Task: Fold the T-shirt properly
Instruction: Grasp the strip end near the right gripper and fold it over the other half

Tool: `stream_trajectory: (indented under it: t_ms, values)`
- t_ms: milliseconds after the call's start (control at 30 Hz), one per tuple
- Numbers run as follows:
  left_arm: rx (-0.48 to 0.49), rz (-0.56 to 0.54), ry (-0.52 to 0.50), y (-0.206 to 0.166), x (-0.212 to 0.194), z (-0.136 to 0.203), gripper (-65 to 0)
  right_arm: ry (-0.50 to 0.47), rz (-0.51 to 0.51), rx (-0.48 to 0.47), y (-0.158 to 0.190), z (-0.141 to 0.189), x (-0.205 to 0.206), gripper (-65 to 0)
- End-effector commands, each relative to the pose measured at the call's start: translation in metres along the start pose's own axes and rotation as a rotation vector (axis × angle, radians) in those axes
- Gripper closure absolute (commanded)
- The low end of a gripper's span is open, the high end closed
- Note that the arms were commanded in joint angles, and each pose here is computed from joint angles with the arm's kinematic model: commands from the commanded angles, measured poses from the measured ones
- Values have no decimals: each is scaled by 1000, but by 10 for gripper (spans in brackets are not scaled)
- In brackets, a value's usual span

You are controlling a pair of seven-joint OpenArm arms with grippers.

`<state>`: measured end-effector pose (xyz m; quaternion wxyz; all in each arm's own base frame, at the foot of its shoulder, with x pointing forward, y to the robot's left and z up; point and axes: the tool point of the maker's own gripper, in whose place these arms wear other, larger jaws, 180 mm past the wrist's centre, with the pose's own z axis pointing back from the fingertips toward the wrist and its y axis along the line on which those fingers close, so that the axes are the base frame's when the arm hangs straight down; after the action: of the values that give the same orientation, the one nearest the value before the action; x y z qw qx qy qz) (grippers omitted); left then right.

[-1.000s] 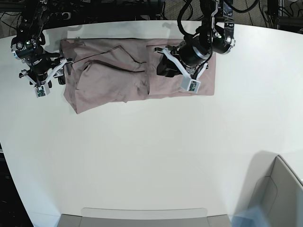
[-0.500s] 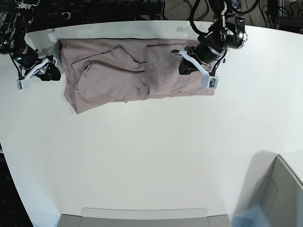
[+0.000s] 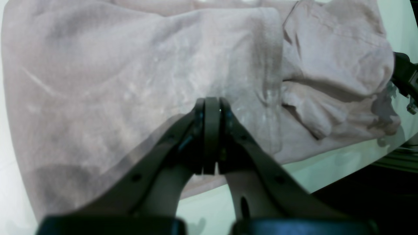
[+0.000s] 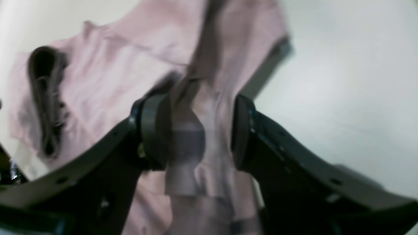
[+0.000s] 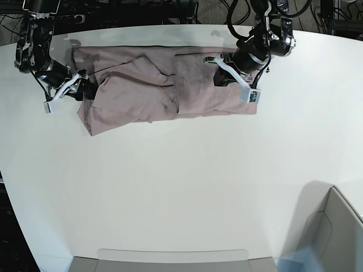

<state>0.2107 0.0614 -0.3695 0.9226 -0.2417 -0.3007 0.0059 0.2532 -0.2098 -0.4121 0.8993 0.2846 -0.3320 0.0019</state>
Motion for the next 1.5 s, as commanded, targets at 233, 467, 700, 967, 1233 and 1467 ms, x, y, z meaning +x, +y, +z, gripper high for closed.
stream_trajectory:
  t_ms: [233,467,700,967,1233,1467]
  values:
    - [-11,3,-22,-3,2,4,0,63,39,56,23,-22,-8,-292]
    - [-16,1,-18,-5,0,4,0,109,77,93,37,-36,-15,-102]
    - [-8,11,-3,-2,-7,6,0,127,161,-18,13,-34,-2,0]
    - [-6,15,7,-2,-11,6,0,19,203,-342,-66,21,62,0]
    - [-2,21,25,-1,-18,7,0,48,495,-558,-47,40,109,0]
    - [20,-13,41,10,-19,11,0,25,783,-633,45,20,125,0]
